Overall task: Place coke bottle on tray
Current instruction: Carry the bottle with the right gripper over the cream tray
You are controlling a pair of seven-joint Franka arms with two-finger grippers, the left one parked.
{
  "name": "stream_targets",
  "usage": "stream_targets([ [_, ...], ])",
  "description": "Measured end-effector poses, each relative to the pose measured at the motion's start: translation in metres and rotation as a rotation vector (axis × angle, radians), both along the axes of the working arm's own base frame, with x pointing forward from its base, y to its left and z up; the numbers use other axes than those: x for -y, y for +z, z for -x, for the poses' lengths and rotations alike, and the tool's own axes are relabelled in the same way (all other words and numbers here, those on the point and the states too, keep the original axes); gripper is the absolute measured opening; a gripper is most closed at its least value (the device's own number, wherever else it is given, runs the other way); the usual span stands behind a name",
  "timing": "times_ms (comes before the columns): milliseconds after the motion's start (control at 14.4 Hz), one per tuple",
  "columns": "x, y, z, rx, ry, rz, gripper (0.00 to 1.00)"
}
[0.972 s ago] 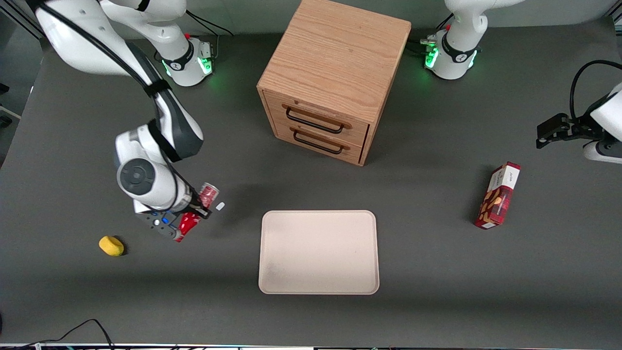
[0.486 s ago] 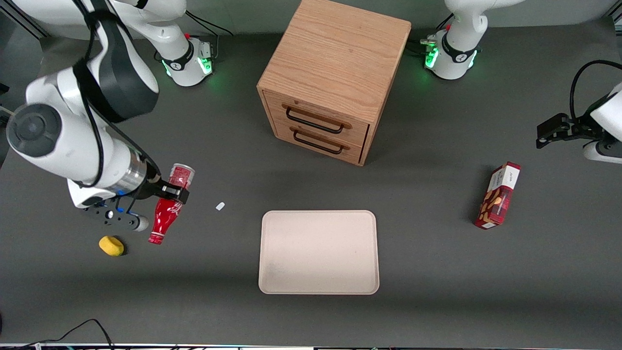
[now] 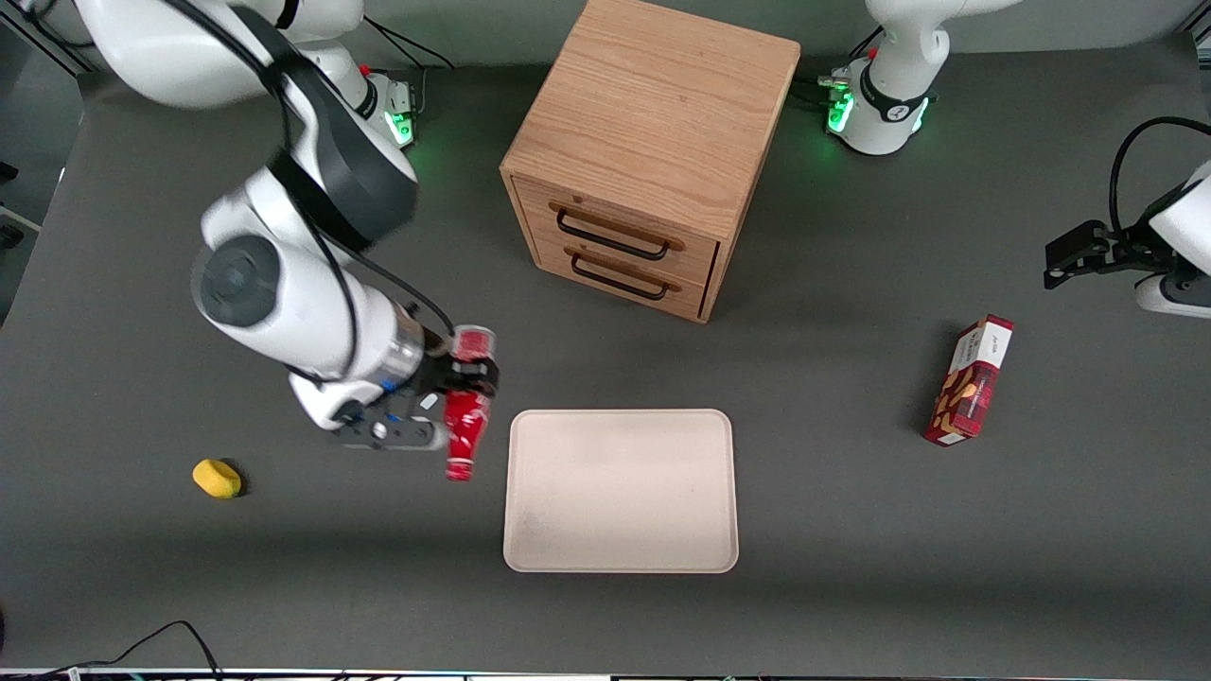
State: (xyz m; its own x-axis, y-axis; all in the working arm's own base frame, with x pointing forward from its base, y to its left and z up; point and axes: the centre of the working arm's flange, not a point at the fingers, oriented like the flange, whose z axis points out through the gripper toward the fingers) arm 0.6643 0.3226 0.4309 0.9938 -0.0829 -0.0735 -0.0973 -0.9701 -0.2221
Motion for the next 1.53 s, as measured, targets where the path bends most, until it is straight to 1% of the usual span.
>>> stream_targets([
  [139, -0.006, -0.07, -0.016, -0.027, -0.019, -0.034, 0.55],
  [208, -0.006, -0.101, -0.022, -0.032, -0.026, -0.043, 0.55],
  [278, -0.005, -0.128, -0.028, -0.025, -0.029, -0.043, 0.55],
  [417, -0.003, -0.164, -0.035, -0.001, -0.022, -0.033, 0.55],
  [833, 0.009, -0.194, -0.049, 0.07, 0.005, -0.019, 0.55],
  [972, 0.017, -0.206, -0.053, 0.088, 0.003, -0.017, 0.55],
  [1181, 0.018, -0.223, -0.054, 0.093, 0.002, -0.011, 0.55],
  [1528, 0.005, -0.227, -0.05, 0.095, 0.016, -0.011, 0.55],
])
